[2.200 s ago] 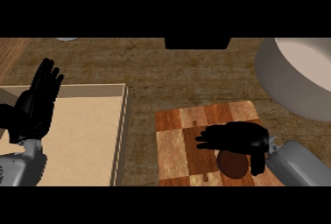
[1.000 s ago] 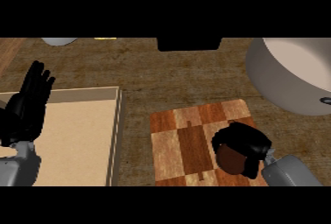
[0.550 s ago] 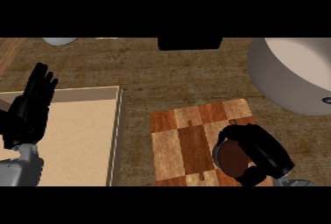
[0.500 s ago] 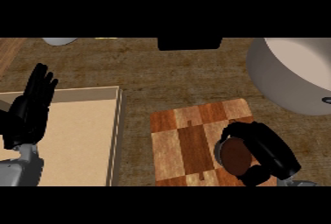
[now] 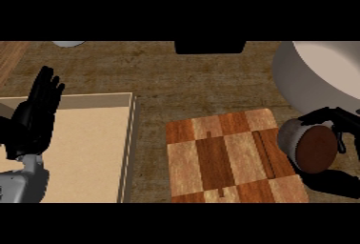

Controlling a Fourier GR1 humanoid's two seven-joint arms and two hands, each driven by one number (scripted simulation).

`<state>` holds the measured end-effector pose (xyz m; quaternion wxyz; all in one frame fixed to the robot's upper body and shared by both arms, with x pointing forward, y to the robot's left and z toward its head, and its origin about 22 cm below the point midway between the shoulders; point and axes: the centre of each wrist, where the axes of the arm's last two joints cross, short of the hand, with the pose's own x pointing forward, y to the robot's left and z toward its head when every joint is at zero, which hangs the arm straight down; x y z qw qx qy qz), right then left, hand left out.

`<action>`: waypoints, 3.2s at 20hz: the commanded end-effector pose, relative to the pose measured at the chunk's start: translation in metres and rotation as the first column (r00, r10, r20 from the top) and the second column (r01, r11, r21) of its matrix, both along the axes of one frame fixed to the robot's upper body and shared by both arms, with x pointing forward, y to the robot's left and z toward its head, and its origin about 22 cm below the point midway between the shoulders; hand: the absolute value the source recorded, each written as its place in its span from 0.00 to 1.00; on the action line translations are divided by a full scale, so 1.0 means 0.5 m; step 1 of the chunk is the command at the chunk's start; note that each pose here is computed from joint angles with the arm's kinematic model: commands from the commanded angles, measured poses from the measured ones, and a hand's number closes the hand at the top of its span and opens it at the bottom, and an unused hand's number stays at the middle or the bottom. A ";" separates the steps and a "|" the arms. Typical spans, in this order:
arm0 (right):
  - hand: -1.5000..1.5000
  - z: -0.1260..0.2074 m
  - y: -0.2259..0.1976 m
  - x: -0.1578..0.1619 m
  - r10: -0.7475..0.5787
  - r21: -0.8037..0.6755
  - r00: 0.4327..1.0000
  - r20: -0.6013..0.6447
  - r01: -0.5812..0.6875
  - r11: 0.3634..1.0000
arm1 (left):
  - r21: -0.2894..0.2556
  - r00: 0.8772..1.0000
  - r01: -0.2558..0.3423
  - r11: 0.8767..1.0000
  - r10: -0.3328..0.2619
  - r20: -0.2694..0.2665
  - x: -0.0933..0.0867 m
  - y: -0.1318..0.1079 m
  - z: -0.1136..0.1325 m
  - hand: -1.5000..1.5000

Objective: Pick the cupcake from the cutting board and place it in the pot

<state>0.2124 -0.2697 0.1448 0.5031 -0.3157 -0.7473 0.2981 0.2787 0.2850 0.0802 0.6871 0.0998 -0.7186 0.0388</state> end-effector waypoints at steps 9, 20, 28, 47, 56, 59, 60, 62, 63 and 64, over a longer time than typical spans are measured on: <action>1.00 0.102 -0.183 0.104 -0.184 0.167 0.983 0.015 0.179 0.970 | 0.006 1.000 0.031 1.000 -0.031 -0.007 -0.013 -0.001 0.006 0.50; 1.00 0.013 -0.286 0.243 -0.265 0.130 0.963 0.051 0.257 0.958 | 0.002 0.999 0.044 0.999 -0.044 0.008 0.043 0.001 0.029 0.50; 1.00 -0.071 -0.330 0.283 -0.437 -0.184 0.890 0.131 0.455 0.871 | -0.010 0.997 0.074 0.997 -0.074 0.003 0.012 -0.024 0.009 0.50; 0.00 -0.143 -0.345 0.327 -0.202 0.292 0.969 -0.140 0.235 0.927 | -0.014 0.995 0.091 0.996 -0.091 0.033 0.032 -0.036 0.009 0.50; 0.00 -0.113 -0.464 0.257 -0.218 0.582 0.974 -0.064 0.214 0.784 | -0.001 0.997 0.075 0.997 -0.074 0.036 0.028 -0.021 0.031 0.50; 0.00 -0.102 -0.509 0.219 -0.212 0.589 0.975 -0.070 0.212 0.780 | -0.006 0.997 0.076 0.997 -0.076 0.019 0.033 -0.027 0.008 0.50; 0.00 -0.092 -0.513 0.220 -0.201 0.610 0.979 -0.047 0.187 0.770 | -0.005 0.998 0.056 0.998 -0.056 0.030 0.035 -0.035 -0.003 0.50; 0.00 -0.080 -0.548 0.187 -0.180 0.602 0.981 -0.078 0.190 0.776 | -0.016 0.997 0.071 0.997 -0.071 0.031 0.020 -0.046 -0.002 0.50; 0.00 -0.057 -0.562 0.180 -0.190 0.613 0.980 -0.067 0.191 0.767 | -0.019 0.996 0.082 0.996 -0.082 0.027 0.010 -0.040 -0.007 0.50; 0.00 -0.069 -0.574 0.160 -0.186 0.600 0.979 -0.085 0.200 0.775 | -0.014 0.998 0.056 0.998 -0.055 0.035 0.028 -0.010 0.034 0.50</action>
